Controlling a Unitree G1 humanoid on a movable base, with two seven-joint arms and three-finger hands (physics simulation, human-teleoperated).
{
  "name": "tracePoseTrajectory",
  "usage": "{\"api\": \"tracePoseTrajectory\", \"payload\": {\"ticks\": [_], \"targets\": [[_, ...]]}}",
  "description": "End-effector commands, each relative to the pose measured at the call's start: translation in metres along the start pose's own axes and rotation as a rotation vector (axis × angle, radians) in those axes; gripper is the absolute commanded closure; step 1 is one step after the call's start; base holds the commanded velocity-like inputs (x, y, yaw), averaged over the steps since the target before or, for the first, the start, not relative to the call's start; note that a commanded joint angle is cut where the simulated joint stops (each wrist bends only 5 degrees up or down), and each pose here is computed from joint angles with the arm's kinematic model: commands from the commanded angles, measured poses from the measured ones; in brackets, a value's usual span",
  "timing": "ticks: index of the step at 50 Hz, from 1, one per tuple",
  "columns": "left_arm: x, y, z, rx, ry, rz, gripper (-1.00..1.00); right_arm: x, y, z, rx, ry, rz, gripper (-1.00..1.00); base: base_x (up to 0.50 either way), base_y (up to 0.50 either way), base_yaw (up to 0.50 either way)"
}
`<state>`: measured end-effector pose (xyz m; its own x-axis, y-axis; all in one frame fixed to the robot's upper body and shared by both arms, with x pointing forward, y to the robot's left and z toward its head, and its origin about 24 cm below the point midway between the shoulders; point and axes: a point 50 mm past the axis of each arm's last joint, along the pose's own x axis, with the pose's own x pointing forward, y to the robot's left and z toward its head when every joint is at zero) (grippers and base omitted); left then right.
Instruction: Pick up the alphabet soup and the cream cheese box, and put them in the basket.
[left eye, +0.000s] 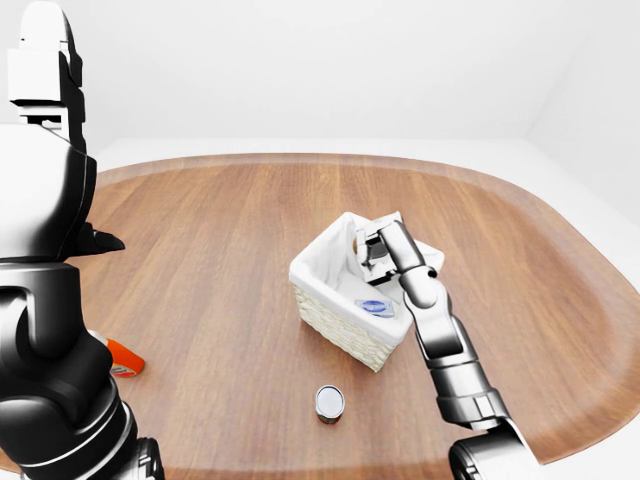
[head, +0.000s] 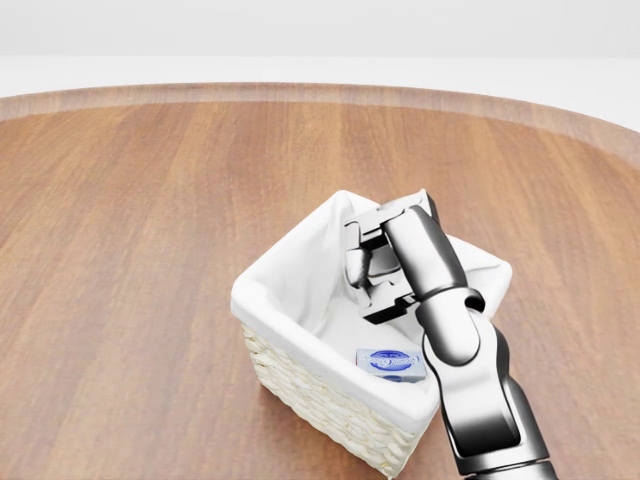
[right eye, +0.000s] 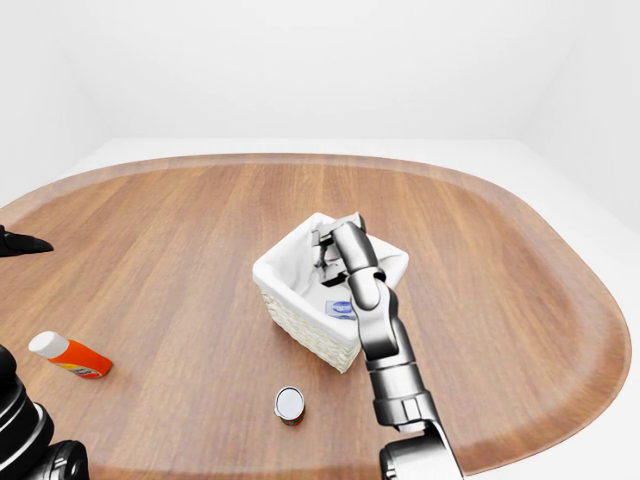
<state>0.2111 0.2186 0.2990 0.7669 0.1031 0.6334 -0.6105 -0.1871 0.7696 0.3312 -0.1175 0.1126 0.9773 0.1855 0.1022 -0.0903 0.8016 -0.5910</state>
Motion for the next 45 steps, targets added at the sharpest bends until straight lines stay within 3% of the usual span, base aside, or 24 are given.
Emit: {"api": "tracePoseTrajectory", "payload": {"ticks": [1, 3, 4, 5, 22, 34, 45], "targets": [[0.002, -0.002, -0.001, 0.012, 0.008, -0.009, -1.0, 0.006, -0.001, 0.003, 0.006, -0.003, -0.025, 1.0, 0.0, 0.0, 0.0], [0.002, -0.002, -0.001, 0.012, 0.009, -0.009, -1.0, 0.007, -0.001, 0.005, 0.006, -0.008, -0.024, 1.0, 0.0, 0.0, 0.0], [0.002, -0.002, -0.001, 0.011, 0.009, -0.009, -1.0, 0.007, -0.001, 0.005, 0.005, -0.009, -0.025, 0.47, 0.0, 0.0, 0.0], [0.002, -0.002, -0.001, 0.01, 0.008, -0.009, -1.0, 0.007, -0.002, 0.006, 0.007, -0.011, -0.029, -1.0, 0.0, 0.0, 0.0], [0.001, -0.002, 0.0, 0.009, 0.008, -0.007, -1.0, 0.002, -0.021, 0.026, 0.005, -0.107, -0.085, -1.0, 0.0, 0.0, 0.0], [0.001, -0.002, 0.0, 0.012, 0.009, -0.008, -1.0, -0.007, -0.054, 0.071, 0.019, -0.306, -0.189, -1.0, 0.0, 0.0, 0.0], [0.001, -0.001, 0.0, 0.015, 0.01, -0.008, -1.0, 0.001, -0.085, 0.065, 0.264, -0.302, -0.425, -1.0, 0.0, 0.0, 0.0]]}}
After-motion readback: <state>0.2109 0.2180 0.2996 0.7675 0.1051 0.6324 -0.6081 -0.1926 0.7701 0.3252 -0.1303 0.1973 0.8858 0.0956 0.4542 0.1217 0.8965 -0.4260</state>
